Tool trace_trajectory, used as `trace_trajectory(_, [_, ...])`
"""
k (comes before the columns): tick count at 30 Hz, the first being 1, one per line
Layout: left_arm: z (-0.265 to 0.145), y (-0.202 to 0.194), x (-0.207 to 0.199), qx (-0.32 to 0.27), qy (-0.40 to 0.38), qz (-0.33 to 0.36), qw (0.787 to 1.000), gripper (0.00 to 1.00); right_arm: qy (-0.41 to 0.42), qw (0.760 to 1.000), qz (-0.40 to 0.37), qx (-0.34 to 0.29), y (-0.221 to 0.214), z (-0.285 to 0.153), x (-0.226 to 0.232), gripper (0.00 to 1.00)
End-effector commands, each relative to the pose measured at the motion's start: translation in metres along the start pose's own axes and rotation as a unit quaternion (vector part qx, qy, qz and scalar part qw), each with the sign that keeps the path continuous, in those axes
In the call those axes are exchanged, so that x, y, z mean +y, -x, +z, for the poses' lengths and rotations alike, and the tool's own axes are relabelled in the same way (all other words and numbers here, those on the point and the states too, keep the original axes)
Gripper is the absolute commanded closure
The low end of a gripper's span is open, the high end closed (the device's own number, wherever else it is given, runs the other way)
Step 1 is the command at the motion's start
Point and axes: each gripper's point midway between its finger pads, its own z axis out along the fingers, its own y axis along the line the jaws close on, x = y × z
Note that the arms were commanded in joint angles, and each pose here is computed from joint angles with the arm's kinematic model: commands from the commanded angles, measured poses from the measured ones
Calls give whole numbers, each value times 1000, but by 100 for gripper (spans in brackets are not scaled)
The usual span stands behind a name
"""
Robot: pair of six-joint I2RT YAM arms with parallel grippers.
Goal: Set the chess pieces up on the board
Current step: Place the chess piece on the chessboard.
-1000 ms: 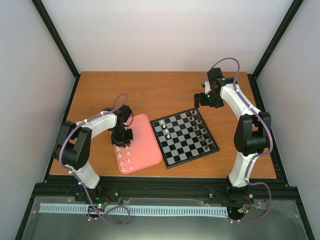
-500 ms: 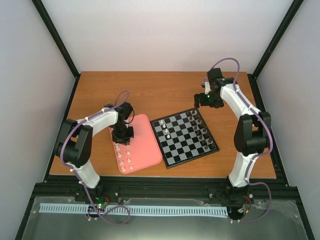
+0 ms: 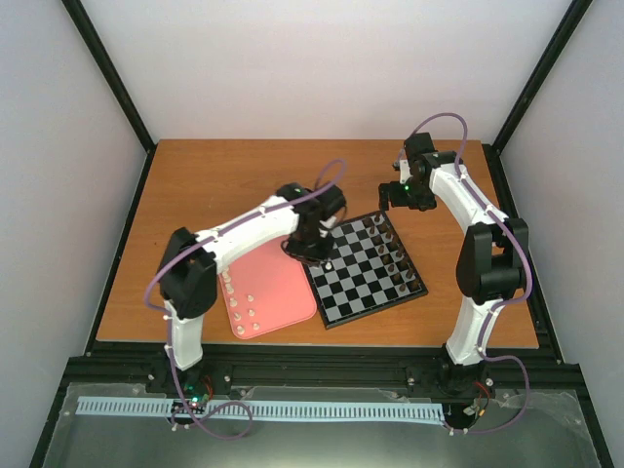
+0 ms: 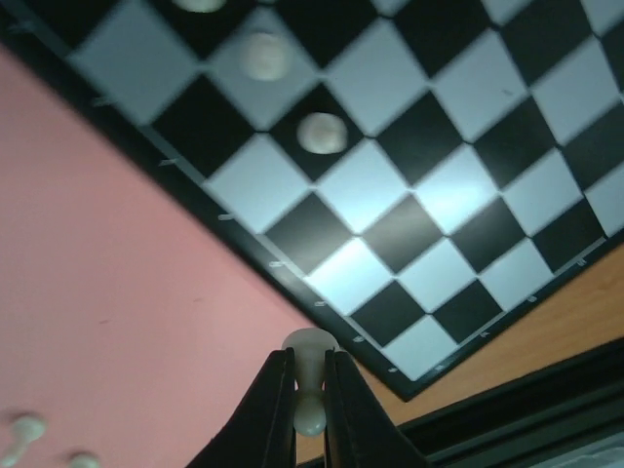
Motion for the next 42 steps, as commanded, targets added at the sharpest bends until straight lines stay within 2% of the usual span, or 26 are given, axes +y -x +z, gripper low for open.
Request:
trace_trajectory(1, [12, -12, -32, 38, 19, 65, 997, 99, -6, 1000, -2, -20, 9, -12, -3, 0])
trace_trajectory(5, [23, -9, -47, 36, 24, 93, 995, 99, -8, 1000, -2, -18, 10, -10, -4, 0])
trace_trajectory(15, [53, 20, -45, -6, 52, 106, 993, 99, -9, 1000, -3, -11, 8, -4, -5, 0])
trace_trajectory(42, [90, 27, -40, 22, 37, 101, 994, 99, -9, 1000, -3, -2, 10, 5, -6, 0])
